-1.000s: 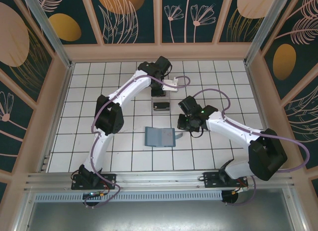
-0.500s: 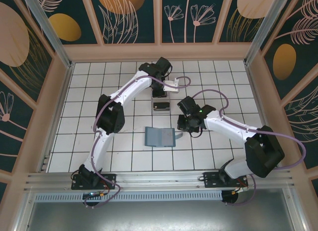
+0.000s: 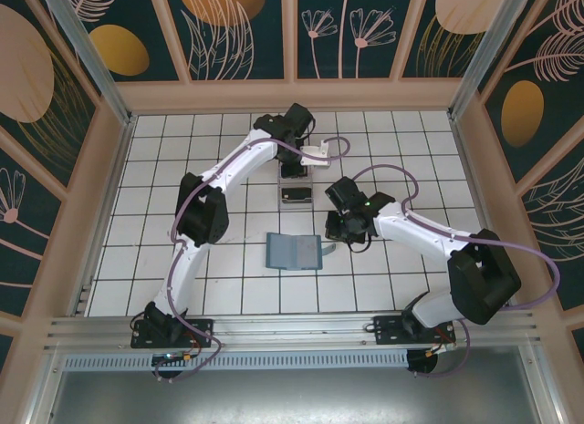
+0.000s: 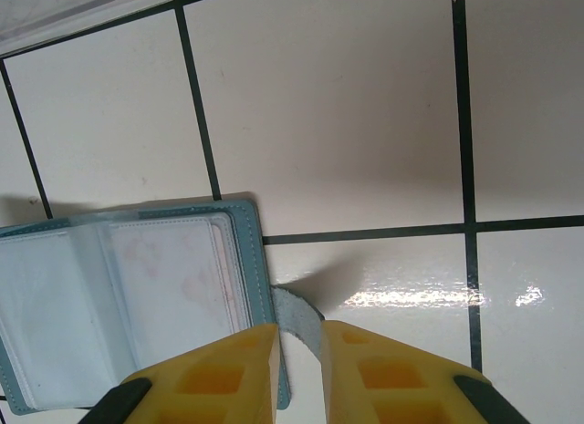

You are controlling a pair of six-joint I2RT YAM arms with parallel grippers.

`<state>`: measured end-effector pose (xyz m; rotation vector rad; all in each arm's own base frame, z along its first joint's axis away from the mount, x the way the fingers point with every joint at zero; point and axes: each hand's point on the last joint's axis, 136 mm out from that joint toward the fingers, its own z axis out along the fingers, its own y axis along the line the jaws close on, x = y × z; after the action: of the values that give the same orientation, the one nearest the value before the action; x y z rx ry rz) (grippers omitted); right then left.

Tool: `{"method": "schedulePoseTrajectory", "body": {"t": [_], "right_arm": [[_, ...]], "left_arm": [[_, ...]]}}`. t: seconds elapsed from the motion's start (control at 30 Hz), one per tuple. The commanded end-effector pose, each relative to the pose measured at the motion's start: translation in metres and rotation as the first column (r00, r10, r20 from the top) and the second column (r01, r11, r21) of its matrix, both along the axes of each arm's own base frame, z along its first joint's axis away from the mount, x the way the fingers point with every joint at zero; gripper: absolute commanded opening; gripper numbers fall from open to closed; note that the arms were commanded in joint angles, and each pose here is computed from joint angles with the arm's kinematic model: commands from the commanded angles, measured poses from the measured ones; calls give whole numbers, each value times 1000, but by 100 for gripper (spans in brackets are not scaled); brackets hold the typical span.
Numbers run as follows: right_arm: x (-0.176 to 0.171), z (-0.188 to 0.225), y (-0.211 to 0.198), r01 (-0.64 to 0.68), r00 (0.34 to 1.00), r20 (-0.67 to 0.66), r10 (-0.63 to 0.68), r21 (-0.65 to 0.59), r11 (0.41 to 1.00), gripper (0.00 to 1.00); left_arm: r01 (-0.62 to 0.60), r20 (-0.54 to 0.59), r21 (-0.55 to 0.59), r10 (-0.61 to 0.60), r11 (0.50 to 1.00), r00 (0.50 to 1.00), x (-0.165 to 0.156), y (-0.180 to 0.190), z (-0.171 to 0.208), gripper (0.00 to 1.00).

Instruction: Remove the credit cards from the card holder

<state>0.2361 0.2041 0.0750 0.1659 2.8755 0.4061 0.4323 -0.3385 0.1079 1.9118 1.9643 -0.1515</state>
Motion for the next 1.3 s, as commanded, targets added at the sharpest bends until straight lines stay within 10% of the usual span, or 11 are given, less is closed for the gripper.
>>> {"method": "schedulePoseTrajectory", "body": {"t": [0.0, 1.27], "right_arm": [[5, 4, -1, 8, 1000, 10, -8, -9, 1000, 21], [6, 8, 3, 10, 1000, 13, -10, 5, 1000, 21]], "left_arm": [[-14, -20, -83, 12, 996, 1000, 4, -1, 12, 0], [-144, 30, -175, 152, 974, 988, 36, 15, 37, 27]]}}
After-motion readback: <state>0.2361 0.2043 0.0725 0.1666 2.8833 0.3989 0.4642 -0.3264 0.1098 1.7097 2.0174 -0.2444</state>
